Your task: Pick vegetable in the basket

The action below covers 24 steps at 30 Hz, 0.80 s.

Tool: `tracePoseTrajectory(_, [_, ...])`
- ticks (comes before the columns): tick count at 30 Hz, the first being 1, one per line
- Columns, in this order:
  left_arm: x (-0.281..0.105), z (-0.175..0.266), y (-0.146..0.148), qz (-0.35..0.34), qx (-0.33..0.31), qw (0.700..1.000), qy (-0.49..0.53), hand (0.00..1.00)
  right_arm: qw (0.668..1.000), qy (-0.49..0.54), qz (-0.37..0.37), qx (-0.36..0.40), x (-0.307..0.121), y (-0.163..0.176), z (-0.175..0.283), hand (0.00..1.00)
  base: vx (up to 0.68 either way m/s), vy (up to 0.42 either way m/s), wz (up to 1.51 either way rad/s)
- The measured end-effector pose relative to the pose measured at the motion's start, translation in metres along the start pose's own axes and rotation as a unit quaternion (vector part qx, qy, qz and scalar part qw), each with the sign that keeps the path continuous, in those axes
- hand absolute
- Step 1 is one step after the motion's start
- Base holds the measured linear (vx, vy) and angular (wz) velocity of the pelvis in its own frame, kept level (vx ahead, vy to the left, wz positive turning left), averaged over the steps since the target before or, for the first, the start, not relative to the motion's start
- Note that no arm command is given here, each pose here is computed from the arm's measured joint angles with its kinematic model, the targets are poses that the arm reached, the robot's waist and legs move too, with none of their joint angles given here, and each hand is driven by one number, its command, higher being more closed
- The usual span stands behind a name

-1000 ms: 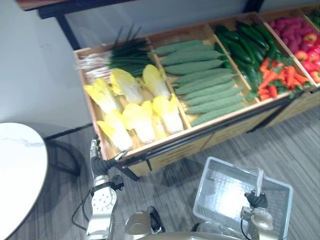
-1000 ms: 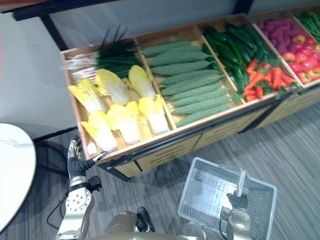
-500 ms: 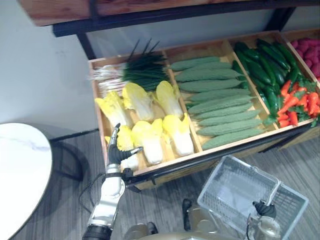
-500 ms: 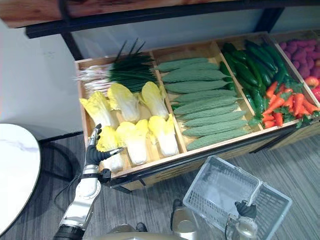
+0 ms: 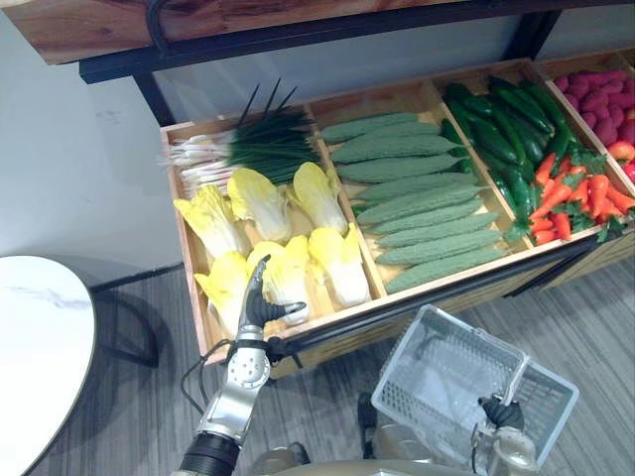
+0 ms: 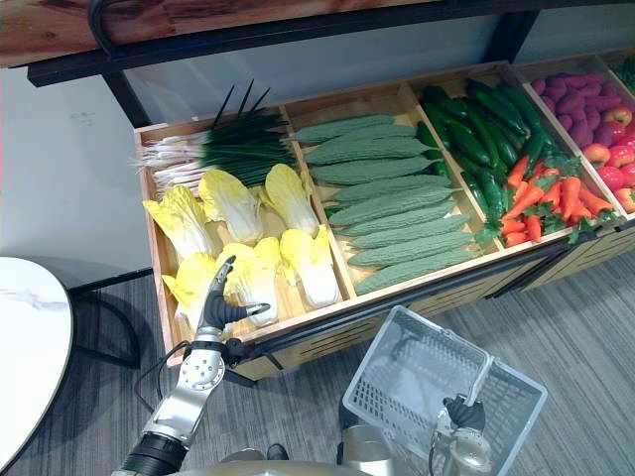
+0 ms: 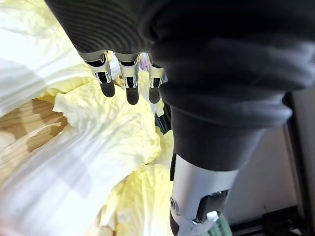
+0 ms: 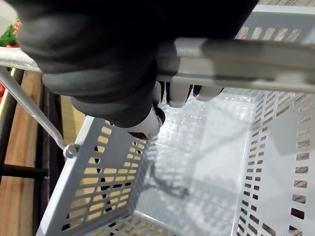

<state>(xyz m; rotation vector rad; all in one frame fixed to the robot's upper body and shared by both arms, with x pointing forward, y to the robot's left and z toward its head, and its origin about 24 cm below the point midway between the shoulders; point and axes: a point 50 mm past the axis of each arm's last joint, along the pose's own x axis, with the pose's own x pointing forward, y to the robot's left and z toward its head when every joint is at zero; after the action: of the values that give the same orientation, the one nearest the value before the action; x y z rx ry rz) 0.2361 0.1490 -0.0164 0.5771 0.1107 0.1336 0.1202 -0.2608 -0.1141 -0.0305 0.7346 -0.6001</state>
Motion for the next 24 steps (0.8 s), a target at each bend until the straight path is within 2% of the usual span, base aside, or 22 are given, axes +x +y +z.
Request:
tracePoseTrajectory(5, [0.003, -0.009, -0.004, 0.001, 0.039, 0.999, 0.019, 0.00, 1.000, -0.010, 0.015, -0.005, -0.002, 0.005, 0.003, 1.00, -0.02, -0.017, -0.06])
tracePoseTrajectory(8, [0.025, -0.001, -0.003, 0.005, 0.055, 0.998, 0.005, 0.00, 0.999, -0.035, 0.035, -0.009, -0.002, 0.013, 0.014, 1.00, -0.03, -0.010, -0.20])
tracePoseTrajectory(11, [0.052, 0.012, 0.011, 0.043, 0.071, 0.997, -0.010, 0.00, 0.997, -0.055, 0.050, -0.009, -0.001, 0.022, 0.026, 1.00, -0.02, -0.006, -0.25])
tracePoseTrajectory(12, [0.057, 0.017, 0.015, 0.054, 0.075, 0.996, -0.020, 1.00, 0.997, -0.063, 0.052, -0.008, 0.000, 0.024, 0.030, 1.00, -0.02, 0.000, -0.11])
tracePoseTrajectory(16, [0.066, 0.026, 0.019, 0.078, 0.078, 0.993, -0.032, 1.00, 0.995, -0.075, 0.059, -0.008, 0.000, 0.027, 0.035, 1.00, -0.02, 0.007, 0.03])
tracePoseTrajectory(24, [0.096, 0.049, 0.056, 0.127, 0.104, 0.985, -0.055, 1.00, 0.991, -0.108, 0.083, 0.002, 0.001, 0.037, 0.051, 1.00, -0.07, -0.013, -0.02])
